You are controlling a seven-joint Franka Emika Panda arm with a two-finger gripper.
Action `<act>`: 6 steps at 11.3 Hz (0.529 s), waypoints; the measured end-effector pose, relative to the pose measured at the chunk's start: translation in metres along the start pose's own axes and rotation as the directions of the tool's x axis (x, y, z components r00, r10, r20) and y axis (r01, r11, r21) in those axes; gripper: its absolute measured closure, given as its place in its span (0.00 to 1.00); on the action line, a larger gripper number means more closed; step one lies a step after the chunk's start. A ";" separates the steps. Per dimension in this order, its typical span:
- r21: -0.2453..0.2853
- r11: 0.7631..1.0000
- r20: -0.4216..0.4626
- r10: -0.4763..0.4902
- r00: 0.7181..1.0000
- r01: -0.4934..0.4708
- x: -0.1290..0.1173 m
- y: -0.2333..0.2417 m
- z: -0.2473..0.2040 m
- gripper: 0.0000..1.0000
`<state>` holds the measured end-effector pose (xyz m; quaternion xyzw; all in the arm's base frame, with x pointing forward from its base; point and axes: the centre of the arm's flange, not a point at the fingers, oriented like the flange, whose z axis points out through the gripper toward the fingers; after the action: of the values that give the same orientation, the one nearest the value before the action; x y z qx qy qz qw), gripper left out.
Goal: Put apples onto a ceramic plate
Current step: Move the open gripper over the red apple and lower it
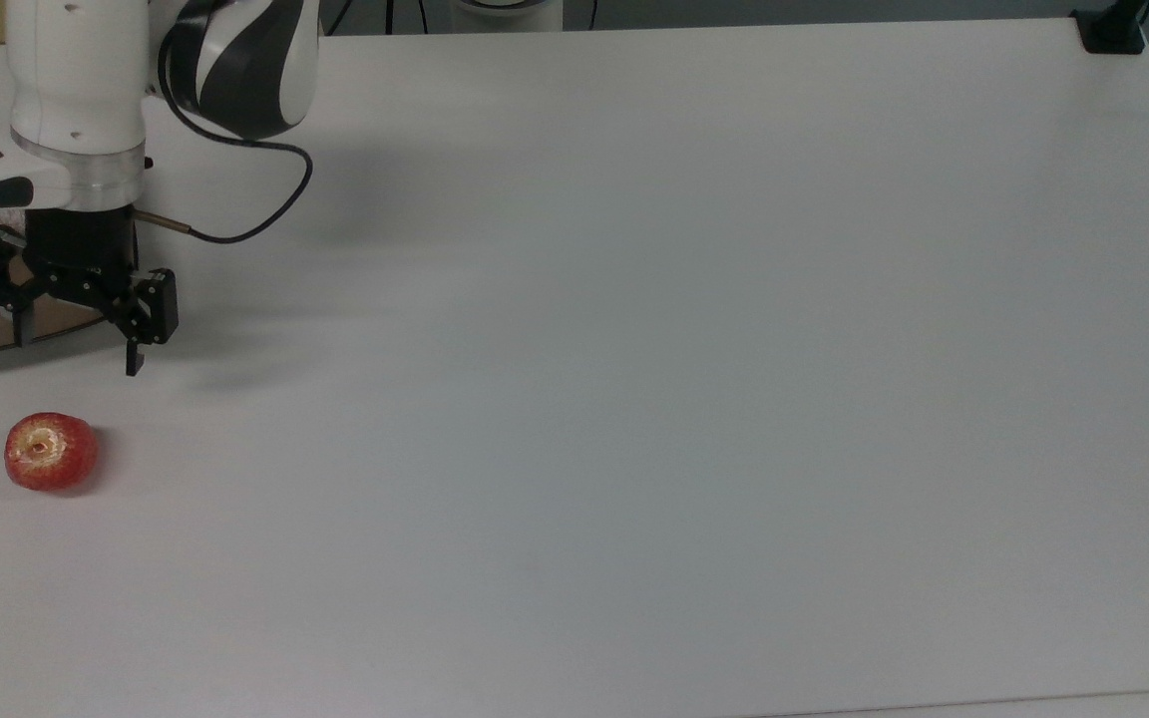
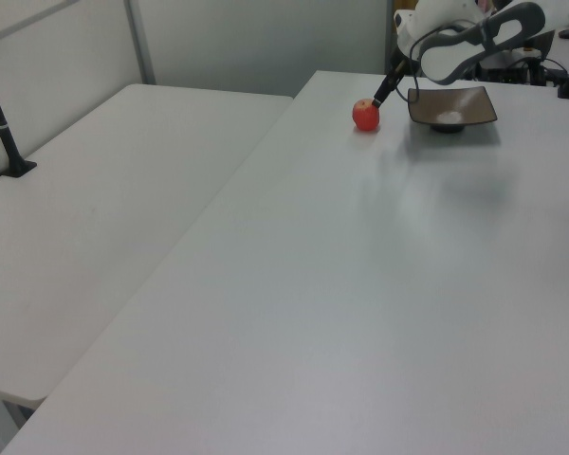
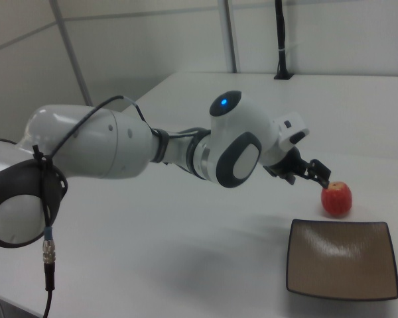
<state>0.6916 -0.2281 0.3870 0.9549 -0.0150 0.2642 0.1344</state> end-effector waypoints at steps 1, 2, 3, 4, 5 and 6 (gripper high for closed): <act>-0.018 1.000 -0.018 -0.015 1.000 0.014 -0.003 0.005 0.011 0.00; -0.030 0.999 -0.032 -0.022 0.999 0.021 -0.005 0.008 0.021 0.00; -0.040 0.999 -0.043 -0.030 0.999 0.028 -0.005 0.011 0.034 0.00; -0.049 0.998 -0.055 -0.039 0.998 0.036 -0.004 0.012 0.044 0.00; -0.058 0.997 -0.068 -0.047 0.997 0.044 -0.003 0.013 0.054 0.00; -0.062 0.997 -0.081 -0.052 0.995 0.048 -0.003 0.012 0.061 0.00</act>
<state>0.7182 -0.2562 0.3380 0.9388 0.0066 0.2995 0.1700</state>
